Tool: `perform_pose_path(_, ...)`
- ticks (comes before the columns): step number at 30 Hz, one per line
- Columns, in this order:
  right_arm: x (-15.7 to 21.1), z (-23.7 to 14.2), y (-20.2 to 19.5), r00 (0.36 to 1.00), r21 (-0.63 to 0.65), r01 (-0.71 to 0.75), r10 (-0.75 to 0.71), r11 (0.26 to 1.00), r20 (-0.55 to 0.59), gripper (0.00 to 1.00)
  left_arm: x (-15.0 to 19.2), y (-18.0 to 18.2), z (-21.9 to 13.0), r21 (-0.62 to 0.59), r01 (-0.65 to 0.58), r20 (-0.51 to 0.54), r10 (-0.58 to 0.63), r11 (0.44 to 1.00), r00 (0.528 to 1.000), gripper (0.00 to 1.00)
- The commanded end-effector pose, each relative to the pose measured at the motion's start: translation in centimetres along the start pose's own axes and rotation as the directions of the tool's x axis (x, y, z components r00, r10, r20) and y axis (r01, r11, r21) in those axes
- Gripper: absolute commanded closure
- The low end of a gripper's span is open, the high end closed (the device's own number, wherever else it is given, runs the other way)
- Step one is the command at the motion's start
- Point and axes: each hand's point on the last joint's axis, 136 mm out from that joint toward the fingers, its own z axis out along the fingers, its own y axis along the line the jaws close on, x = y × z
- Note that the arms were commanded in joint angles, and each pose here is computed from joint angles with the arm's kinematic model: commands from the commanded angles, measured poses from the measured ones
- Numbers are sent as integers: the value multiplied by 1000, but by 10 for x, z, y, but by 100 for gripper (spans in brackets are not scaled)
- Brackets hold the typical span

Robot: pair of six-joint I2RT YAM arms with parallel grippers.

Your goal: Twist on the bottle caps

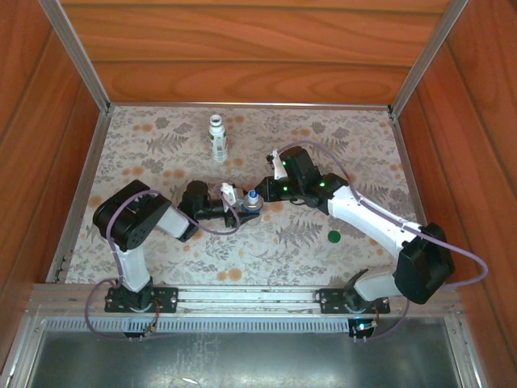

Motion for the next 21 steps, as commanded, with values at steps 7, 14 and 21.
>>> perform_pose_path(7, 49, -2, 17, 992, -134, -31, 14, 991, -127, 86, 28, -7, 1, 18, 87, -82, -86, 996, 993, 34)
perform_pose_path(14, 44, -18, 18, 997, -112, -14, 6, 994, -73, 86, 27, -7, 2, 20, 88, -80, -86, 996, 993, 34)
perform_pose_path(21, 9, -18, 8, 1000, -39, 14, -13, 999, 21, 80, 27, -8, 2, 24, 89, -80, -87, 996, 993, 34)
